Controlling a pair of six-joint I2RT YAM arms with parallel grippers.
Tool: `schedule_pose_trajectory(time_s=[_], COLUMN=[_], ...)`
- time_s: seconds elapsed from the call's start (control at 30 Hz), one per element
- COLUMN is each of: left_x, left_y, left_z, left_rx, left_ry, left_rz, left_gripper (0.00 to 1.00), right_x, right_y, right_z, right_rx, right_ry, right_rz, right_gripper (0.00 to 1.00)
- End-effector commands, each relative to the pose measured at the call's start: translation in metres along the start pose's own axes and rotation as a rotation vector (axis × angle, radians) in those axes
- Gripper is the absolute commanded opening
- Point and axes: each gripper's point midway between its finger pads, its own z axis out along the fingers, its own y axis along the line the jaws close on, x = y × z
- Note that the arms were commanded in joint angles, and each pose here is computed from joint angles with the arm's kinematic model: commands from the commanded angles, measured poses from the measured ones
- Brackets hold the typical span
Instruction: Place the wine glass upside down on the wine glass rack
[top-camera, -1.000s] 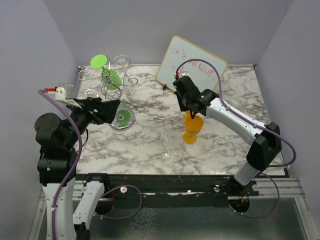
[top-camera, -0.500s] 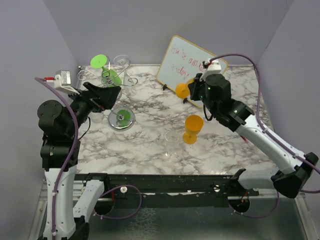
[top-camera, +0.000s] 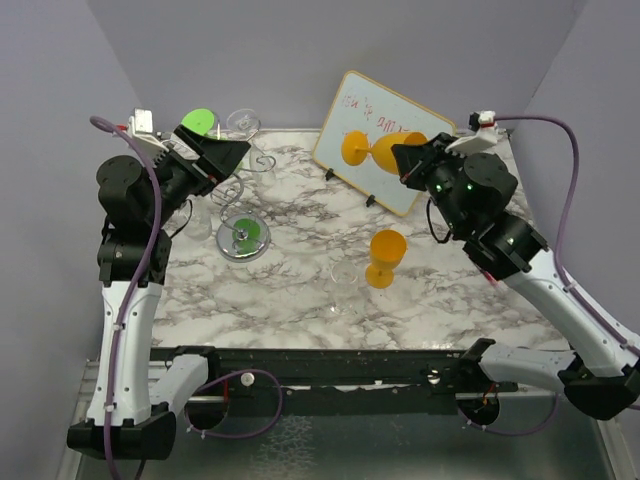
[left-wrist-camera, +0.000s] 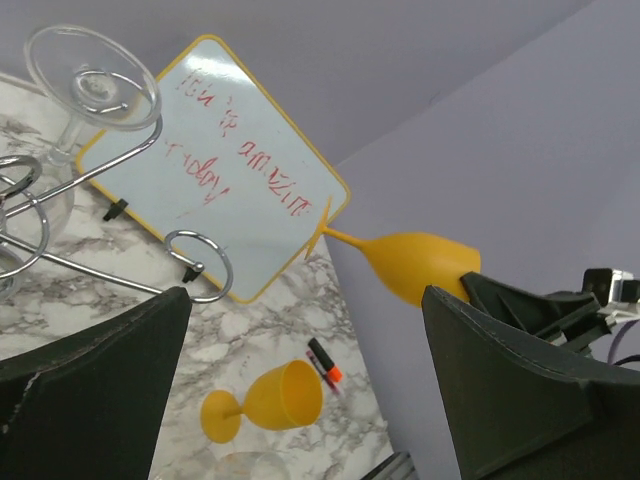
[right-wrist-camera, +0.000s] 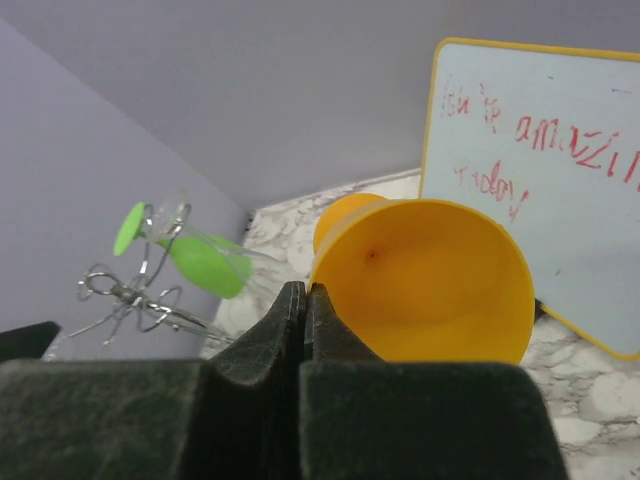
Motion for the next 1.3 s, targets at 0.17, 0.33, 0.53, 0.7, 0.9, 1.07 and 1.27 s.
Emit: schedule_pose_trajectory(time_s=[0.17,0.33,0.53,0.7,0.9,1.07,1.27], left_x=[-0.006,0.011,0.012,0.027,0.038,0.056,0.054], left_y=[-0.038,-0.05,-0.078,-0.101,-0.116,-0.107,-0.104], left_z=[0.015,0.036,0.046,0.048,0.062,0.074,0.084], left_rx=[0.148,0.205,0.23,0.269,0.265,0.17,0.109], left_ry=[0.016,0.028,-0.054,-0.1,-0.142,-0.214,-0.297], left_rz=[-0.113,-0.172,-0.253,-0.482,-0.476,-0.529,-0.559], left_gripper=[0.98,0.97,0.99,0.96,0.96,0.99,0.88], right_x=[-0.047,-0.061,-0.077,-0.076,-0.059,-0.046,-0.038], right_y=[0.062,0.083,0.103,0.1,0.092,0.09,0.089], right_z=[-0.036,-0.052,-0.053,-0.064,-0.068,-0.072,-0.076], right_rx=[-0.405,-0.569,-0.656,-0.678,-0.682,-0.707,-0.72], right_ry=[-0.203,-0.278,-0.331,-0.325,-0.269,-0.226,-0.197], right_rz=[0.187,0.271,0.325,0.36,0.427,0.472,0.477], right_gripper=[0.01,0.01,0.01,0.01,0.01,0.01,0.01])
